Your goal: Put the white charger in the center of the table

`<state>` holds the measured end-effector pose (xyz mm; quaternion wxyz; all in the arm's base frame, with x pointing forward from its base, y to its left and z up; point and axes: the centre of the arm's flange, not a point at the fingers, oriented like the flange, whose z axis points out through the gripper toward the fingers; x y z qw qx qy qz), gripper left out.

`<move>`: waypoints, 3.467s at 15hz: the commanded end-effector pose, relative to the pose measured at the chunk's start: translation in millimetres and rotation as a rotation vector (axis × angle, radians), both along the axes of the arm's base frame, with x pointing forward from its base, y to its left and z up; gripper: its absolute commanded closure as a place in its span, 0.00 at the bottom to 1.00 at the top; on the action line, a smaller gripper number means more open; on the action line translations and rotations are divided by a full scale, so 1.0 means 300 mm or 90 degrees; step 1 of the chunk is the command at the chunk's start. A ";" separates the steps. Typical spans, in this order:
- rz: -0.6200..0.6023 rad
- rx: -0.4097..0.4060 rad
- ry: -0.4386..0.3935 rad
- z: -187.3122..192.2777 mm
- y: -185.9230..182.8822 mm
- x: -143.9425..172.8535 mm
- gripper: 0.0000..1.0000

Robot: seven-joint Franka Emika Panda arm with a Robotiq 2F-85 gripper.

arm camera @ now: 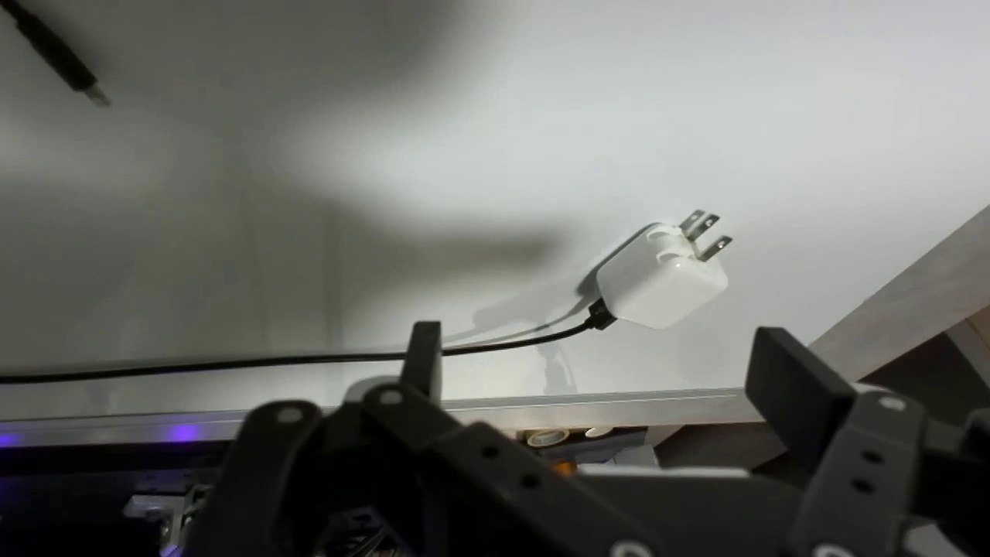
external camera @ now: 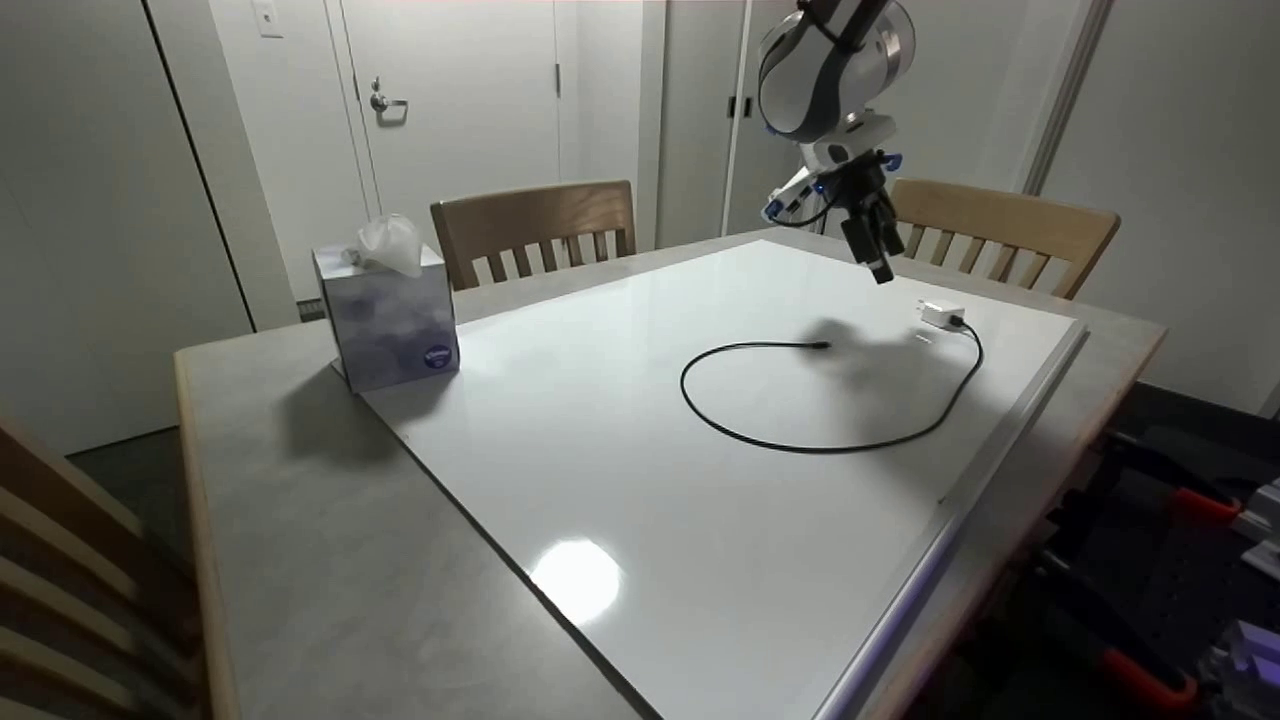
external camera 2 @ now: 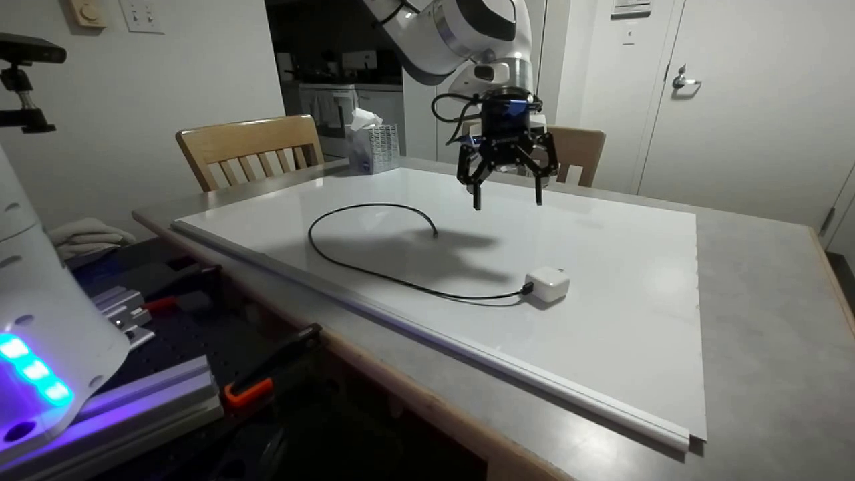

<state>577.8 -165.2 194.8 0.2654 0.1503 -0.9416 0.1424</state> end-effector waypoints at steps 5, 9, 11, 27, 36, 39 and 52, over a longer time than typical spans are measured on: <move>-0.106 0.005 -0.010 -0.015 -0.136 -0.160 0.00; -0.211 -0.039 -0.064 -0.015 -0.208 -0.239 0.00; -0.198 -0.025 -0.050 0.018 -0.240 -0.205 0.00; -0.230 -0.049 -0.144 -0.032 -0.349 -0.357 0.00; -0.163 -0.065 -0.197 -0.059 -0.382 -0.379 0.00; -0.198 -0.035 -0.220 -0.045 -0.411 -0.412 0.00; -0.245 0.066 -0.329 -0.056 -0.444 -0.441 0.00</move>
